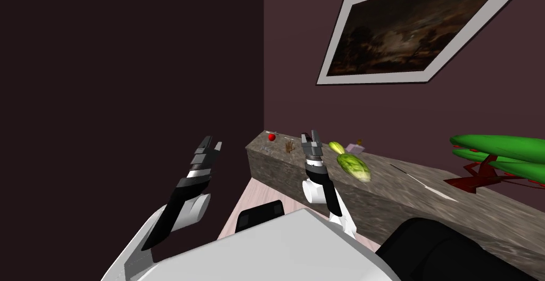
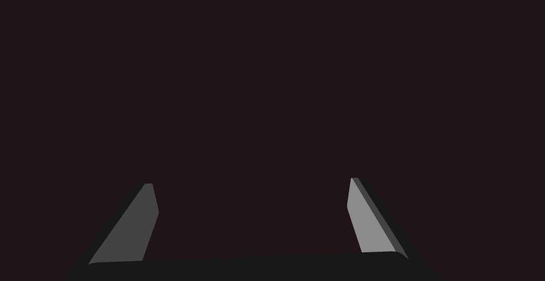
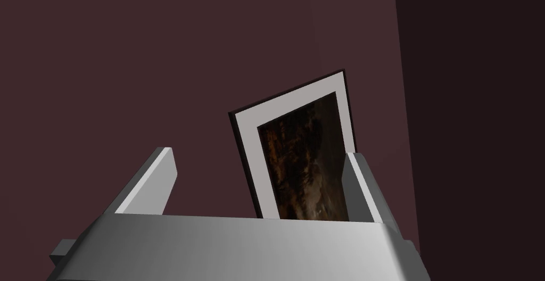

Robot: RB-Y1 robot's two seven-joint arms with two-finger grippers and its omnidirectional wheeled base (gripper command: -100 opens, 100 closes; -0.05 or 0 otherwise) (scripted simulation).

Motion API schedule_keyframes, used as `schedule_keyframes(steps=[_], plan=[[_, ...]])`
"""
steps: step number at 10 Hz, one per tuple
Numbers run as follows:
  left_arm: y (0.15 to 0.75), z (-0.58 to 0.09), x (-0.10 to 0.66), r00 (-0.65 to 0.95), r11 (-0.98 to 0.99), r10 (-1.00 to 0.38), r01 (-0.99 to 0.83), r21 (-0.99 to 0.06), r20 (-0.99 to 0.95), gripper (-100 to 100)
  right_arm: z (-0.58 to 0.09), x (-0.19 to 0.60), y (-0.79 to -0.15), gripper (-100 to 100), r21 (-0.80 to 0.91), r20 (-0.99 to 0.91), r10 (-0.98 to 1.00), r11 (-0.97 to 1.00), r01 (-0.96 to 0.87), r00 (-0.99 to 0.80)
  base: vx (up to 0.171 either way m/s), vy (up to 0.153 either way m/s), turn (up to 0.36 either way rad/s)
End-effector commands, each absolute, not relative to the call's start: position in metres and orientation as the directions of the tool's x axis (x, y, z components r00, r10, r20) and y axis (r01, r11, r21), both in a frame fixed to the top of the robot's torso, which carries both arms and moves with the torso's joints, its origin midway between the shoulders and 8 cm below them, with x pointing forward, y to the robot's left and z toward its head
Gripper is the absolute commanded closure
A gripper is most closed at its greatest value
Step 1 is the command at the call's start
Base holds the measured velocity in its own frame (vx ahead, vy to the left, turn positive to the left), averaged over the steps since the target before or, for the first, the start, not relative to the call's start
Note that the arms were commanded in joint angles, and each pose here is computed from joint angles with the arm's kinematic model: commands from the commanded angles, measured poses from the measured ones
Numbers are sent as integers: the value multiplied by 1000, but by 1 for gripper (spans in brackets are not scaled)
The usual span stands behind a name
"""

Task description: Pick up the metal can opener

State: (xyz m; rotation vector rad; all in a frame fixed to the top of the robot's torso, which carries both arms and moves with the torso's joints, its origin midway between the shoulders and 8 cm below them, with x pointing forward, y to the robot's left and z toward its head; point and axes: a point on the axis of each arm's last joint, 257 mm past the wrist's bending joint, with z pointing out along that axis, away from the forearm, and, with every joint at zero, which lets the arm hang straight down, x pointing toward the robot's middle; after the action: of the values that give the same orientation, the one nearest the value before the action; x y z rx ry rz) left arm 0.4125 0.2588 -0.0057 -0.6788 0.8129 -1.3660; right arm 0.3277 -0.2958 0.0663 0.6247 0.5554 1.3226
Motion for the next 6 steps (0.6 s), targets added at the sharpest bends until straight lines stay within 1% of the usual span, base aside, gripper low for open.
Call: schedule_keyframes(steps=[1,6], plan=[[259,-10,427,23,113,-993,539,-835,-120,-100,66,328,-296,0,697,-20,986,131,-704,165,13,3,27],[257,-19,454,27,137,-990,486,-863,-142,-100,66,328,-296,0,697,-20,986,131,-704,165,11,0,18]])
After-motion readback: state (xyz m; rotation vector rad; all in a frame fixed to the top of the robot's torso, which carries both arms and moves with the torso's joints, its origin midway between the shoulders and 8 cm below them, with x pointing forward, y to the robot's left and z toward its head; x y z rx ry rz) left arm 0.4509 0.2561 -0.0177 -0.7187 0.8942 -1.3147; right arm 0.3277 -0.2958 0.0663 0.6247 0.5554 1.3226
